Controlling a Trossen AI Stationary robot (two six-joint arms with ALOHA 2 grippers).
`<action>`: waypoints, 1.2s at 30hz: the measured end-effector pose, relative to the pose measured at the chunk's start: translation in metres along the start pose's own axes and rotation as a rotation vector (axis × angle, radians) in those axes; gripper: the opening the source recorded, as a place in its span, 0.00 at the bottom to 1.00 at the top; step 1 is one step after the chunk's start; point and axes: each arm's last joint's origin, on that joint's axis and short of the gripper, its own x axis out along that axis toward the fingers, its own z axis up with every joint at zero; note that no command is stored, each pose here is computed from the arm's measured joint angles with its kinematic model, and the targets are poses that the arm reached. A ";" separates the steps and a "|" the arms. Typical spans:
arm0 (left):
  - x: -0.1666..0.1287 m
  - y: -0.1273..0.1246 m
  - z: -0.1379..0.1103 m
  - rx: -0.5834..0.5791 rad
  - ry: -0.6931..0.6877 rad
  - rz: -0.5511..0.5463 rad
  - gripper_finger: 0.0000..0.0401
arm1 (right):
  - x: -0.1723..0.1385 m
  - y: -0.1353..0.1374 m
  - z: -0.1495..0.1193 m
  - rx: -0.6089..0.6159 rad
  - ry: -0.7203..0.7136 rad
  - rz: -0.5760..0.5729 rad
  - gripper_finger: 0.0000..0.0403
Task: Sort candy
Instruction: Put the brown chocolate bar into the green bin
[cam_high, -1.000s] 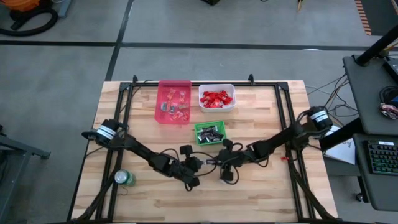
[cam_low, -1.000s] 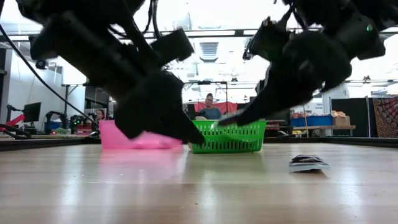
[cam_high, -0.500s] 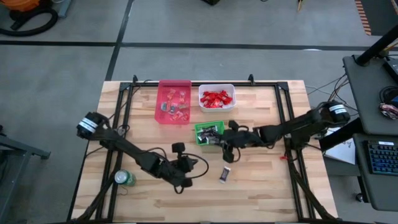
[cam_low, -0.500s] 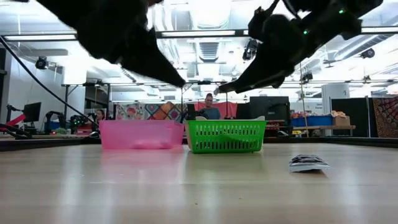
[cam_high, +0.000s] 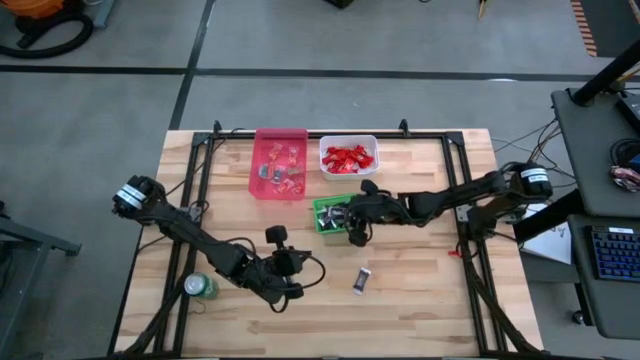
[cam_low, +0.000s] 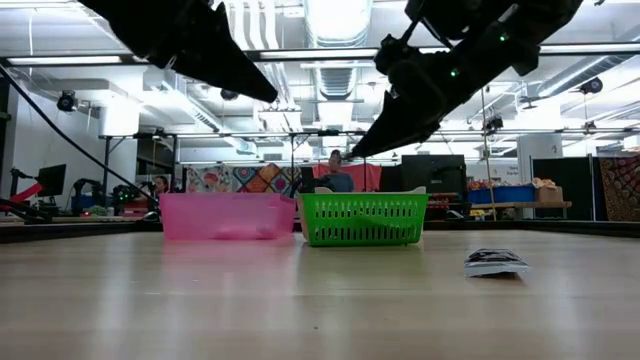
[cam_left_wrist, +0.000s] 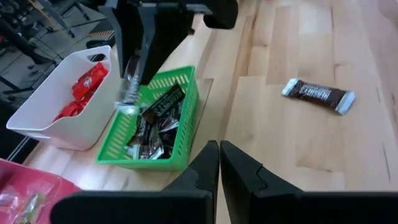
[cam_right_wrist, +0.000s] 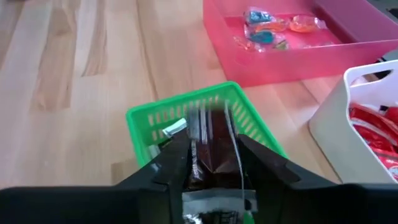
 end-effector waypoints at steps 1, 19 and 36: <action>0.000 0.000 -0.001 0.000 0.004 0.001 0.00 | 0.001 0.000 0.000 -0.001 0.001 -0.003 0.33; 0.001 0.000 -0.002 -0.040 0.010 0.003 0.00 | -0.015 0.005 0.028 0.022 0.015 0.151 0.57; 0.006 -0.006 -0.007 -0.041 0.020 0.004 0.00 | -0.040 0.073 -0.019 -0.288 0.202 0.587 0.56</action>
